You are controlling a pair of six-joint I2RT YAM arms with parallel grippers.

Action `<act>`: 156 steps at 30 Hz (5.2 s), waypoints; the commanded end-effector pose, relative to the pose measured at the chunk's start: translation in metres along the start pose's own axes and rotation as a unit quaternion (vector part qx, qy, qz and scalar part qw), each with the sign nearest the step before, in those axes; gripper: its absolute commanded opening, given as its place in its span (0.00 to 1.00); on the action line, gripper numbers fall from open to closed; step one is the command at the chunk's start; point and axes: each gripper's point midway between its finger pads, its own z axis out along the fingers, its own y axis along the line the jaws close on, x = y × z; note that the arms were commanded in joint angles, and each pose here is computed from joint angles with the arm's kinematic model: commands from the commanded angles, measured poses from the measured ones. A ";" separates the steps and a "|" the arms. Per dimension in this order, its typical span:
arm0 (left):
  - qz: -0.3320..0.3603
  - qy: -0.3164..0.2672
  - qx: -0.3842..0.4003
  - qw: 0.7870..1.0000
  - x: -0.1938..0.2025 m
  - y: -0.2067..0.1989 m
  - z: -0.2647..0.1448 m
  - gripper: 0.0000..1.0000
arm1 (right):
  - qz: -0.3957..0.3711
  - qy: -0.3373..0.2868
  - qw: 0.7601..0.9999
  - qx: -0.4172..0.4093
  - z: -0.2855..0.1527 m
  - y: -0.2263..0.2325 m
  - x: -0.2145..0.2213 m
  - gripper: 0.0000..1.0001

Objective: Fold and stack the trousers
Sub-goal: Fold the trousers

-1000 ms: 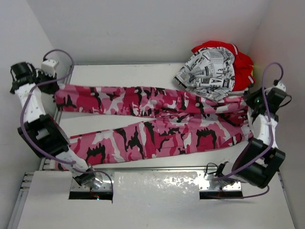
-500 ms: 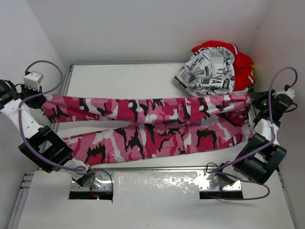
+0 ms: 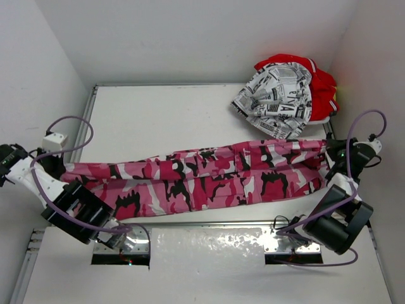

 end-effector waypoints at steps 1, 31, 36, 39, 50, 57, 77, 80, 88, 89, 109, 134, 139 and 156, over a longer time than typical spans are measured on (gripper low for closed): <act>0.048 0.028 -0.016 0.998 0.019 0.002 -0.015 0.00 | -0.002 -0.078 0.997 -0.018 0.000 0.012 -0.039 0.00; 0.075 0.278 0.128 0.949 0.162 -0.064 -0.045 0.36 | 0.075 -0.051 0.986 0.140 -0.023 -0.064 -0.010 0.62; 0.061 0.261 0.107 0.958 0.137 -0.025 -0.063 0.43 | -0.074 0.011 0.959 0.275 -0.041 -0.059 -0.042 0.64; 0.043 0.227 0.070 0.970 0.113 -0.012 -0.061 0.43 | -0.145 -0.014 0.925 0.352 -0.070 -0.043 -0.074 0.69; 0.086 0.171 0.139 0.972 0.074 -0.070 -0.017 0.48 | -0.432 0.270 0.848 -0.147 -0.088 0.137 0.128 0.64; 0.155 0.220 0.189 0.944 0.112 -0.092 -0.015 0.54 | -0.695 0.422 0.519 -0.264 -0.176 0.118 0.245 0.71; 0.175 0.310 0.128 0.926 0.168 -0.071 0.009 0.51 | -0.784 0.412 0.407 -0.223 -0.141 0.075 0.281 0.43; 0.167 0.314 0.128 0.926 0.170 -0.070 0.009 0.30 | -0.790 0.408 0.408 -0.209 -0.136 0.071 0.280 0.20; 0.137 0.286 0.120 0.941 0.150 -0.060 0.010 0.00 | -0.805 0.381 0.413 -0.193 -0.133 0.080 0.261 0.00; 0.135 0.273 0.109 0.946 0.142 -0.054 0.011 0.00 | -0.806 0.377 0.416 -0.190 -0.133 0.084 0.258 0.00; 0.179 0.103 0.010 0.978 0.027 -0.006 -0.030 0.00 | -0.799 0.357 0.451 -0.175 -0.155 0.127 0.195 0.00; 0.288 0.313 0.191 0.884 0.178 -0.070 -0.043 0.16 | -0.747 0.502 0.350 -0.260 -0.205 0.039 0.261 0.21; 0.285 0.387 0.189 0.857 0.208 -0.065 -0.046 0.52 | -0.729 0.476 0.400 -0.286 -0.204 0.072 0.263 0.66; 0.067 0.201 0.116 0.970 0.106 -0.083 0.009 0.55 | -0.112 0.374 0.911 0.129 -0.104 0.044 0.124 0.43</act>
